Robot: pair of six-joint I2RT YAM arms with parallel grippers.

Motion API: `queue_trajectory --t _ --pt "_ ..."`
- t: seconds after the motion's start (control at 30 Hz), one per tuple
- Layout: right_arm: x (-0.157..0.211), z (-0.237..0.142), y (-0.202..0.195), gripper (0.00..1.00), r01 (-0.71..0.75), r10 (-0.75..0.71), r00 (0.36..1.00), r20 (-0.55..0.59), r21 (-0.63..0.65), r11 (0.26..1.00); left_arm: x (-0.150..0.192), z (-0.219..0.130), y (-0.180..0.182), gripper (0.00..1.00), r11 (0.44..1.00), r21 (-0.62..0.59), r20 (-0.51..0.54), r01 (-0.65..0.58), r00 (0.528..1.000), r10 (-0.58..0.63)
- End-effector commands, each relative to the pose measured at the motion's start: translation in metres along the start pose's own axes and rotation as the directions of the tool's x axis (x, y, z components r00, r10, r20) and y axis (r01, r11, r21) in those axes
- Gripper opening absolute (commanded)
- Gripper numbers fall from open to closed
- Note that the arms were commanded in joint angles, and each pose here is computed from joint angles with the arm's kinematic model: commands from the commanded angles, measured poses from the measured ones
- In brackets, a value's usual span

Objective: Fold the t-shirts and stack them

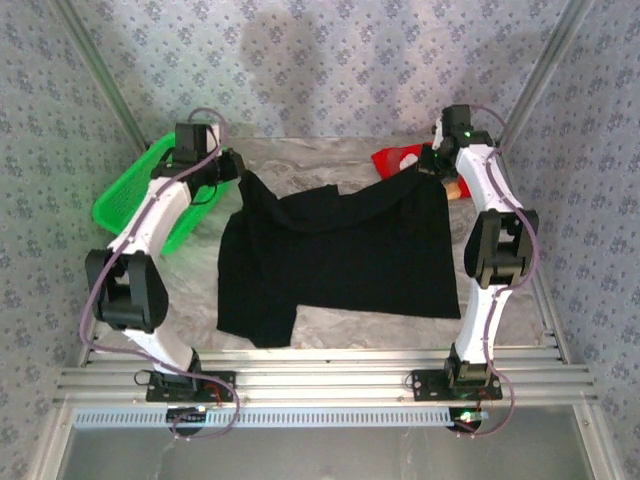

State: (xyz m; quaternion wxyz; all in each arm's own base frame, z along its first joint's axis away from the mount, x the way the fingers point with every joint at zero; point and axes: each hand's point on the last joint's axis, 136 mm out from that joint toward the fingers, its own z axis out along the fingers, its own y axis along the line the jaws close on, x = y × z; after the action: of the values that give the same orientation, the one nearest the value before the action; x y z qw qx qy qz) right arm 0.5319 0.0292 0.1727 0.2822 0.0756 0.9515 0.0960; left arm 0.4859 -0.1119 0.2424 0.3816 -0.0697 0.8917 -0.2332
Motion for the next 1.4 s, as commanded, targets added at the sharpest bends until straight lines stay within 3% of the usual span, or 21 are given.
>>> queue_trajectory --t 0.0,0.07,0.2,0.23,0.27,0.4,0.47,0.63,0.73,0.97,1.17,1.37 --pt "-0.045 -0.017 0.005 0.22 -0.044 0.051 0.992 0.118 -0.056 0.997 -0.04 -0.006 -0.028 0.45 0.995 0.096 0.036 0.016 0.999 -0.019" --pt "-0.048 -0.026 0.014 0.5 -0.053 0.065 0.991 0.115 -0.106 0.993 -0.041 -0.014 -0.036 0.65 0.996 0.092 0.015 0.013 1.0 -0.015" --pt "-0.031 -0.067 0.026 0.67 0.002 0.015 0.993 0.114 -0.149 0.989 -0.032 -0.076 -0.045 0.85 0.994 0.092 0.064 0.058 0.996 -0.064" --pt "-0.023 -0.083 0.024 0.73 0.0 0.018 0.992 0.125 -0.141 0.99 -0.021 -0.095 -0.047 0.97 0.992 0.097 0.053 0.086 0.994 -0.091" --pt "-0.009 -0.096 0.02 0.78 -0.014 0.03 0.993 0.117 -0.139 0.99 -0.003 -0.112 -0.05 1.0 0.987 0.109 0.015 0.119 0.993 -0.121" --pt "0.055 -0.139 0.029 0.81 -0.061 0.075 0.995 0.058 -0.225 0.972 0.091 -0.157 -0.039 1.0 0.971 0.036 -0.163 0.235 0.96 -0.227" --pt "0.106 -0.149 0.047 0.82 -0.076 0.069 0.997 -0.033 -0.307 0.949 0.141 -0.171 -0.019 0.98 0.949 -0.028 -0.22 0.314 0.924 -0.313" --pt "0.213 -0.148 0.058 0.82 -0.158 0.079 0.971 -0.224 -0.361 0.919 0.248 -0.179 0.021 0.9 0.884 -0.181 -0.356 0.431 0.809 -0.468" --pt "0.263 -0.143 0.051 0.84 -0.172 0.068 0.946 -0.317 -0.316 0.933 0.294 -0.175 0.043 0.83 0.855 -0.292 -0.412 0.428 0.751 -0.516" --pt "0.313 -0.129 0.055 0.85 -0.182 0.054 0.916 -0.397 -0.29 0.94 0.349 -0.148 0.068 0.7 0.808 -0.366 -0.46 0.462 0.665 -0.589" --pt "0.321 -0.122 0.071 0.85 -0.132 -0.005 0.914 -0.405 -0.308 0.942 0.366 -0.133 0.08 0.55 0.812 -0.402 -0.481 0.422 0.657 -0.58" --pt "0.329 -0.113 0.106 0.85 -0.065 -0.106 0.901 -0.421 -0.373 0.925 0.368 -0.13 0.089 0.53 0.823 -0.454 -0.47 0.342 0.692 -0.548"
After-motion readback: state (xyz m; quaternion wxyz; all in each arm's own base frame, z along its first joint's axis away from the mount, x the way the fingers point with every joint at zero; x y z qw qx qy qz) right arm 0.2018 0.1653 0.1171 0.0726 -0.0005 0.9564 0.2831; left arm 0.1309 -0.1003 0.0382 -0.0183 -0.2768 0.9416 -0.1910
